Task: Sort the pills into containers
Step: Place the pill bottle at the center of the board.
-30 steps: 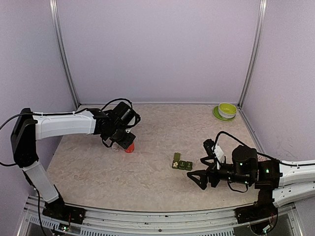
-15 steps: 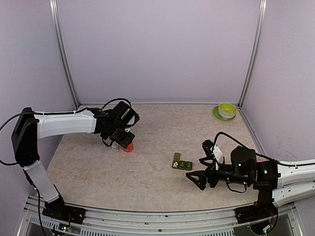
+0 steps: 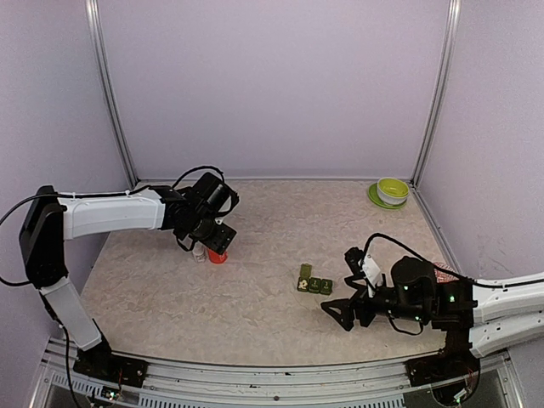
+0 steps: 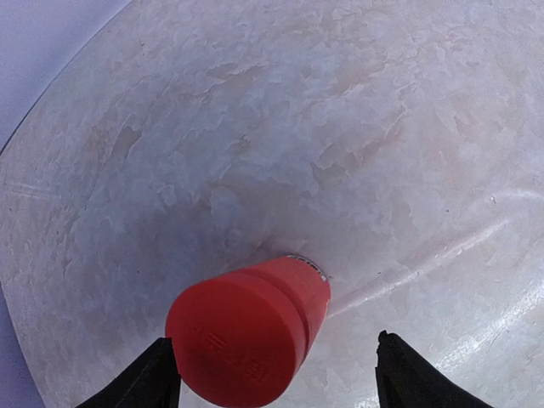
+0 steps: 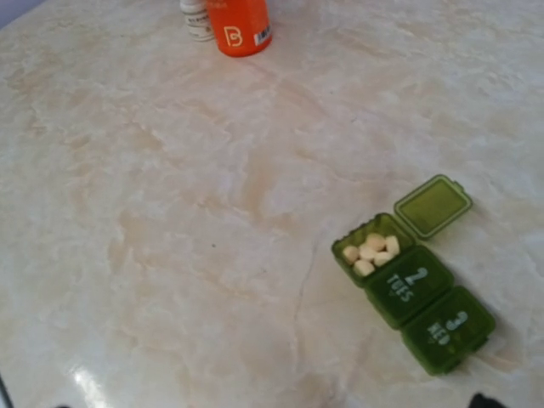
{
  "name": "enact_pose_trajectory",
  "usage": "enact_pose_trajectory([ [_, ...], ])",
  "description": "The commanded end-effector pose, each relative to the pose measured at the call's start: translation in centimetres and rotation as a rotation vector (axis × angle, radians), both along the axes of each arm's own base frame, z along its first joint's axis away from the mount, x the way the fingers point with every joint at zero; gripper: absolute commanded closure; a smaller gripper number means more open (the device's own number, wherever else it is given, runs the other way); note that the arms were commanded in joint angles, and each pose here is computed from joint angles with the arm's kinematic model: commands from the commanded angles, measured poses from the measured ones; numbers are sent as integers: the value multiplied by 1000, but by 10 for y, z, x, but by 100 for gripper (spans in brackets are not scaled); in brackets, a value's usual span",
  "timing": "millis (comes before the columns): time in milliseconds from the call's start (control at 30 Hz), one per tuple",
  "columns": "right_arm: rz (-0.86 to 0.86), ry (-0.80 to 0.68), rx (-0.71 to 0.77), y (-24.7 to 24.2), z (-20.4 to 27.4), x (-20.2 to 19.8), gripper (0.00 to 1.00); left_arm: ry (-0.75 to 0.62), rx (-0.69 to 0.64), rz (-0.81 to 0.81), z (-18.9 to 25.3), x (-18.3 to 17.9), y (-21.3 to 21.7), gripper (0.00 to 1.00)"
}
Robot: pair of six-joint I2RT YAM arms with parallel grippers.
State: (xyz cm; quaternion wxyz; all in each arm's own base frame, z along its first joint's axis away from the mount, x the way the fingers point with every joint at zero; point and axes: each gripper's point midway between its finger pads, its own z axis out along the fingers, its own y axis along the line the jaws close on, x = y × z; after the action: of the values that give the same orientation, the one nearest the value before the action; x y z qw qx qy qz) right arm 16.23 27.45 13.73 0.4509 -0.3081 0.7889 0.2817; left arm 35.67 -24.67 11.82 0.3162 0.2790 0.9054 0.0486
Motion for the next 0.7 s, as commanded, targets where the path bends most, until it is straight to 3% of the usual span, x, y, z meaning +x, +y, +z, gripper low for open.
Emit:
enact_pose_trajectory([
  [0,-15,-16,-11,-3,-5,7,0,-76,-80,7,34,10,-7,19],
  [267,-11,-48,-50,-8,-12,20,0,-137,-249,-63,76,2,-25,1],
  [500,-31,29,-18,-10,-21,37,0,-144,-478,-209,104,-21,-61,1],
  [667,-17,93,54,4,-17,42,1,-102,-581,-282,93,-35,-89,1],
])
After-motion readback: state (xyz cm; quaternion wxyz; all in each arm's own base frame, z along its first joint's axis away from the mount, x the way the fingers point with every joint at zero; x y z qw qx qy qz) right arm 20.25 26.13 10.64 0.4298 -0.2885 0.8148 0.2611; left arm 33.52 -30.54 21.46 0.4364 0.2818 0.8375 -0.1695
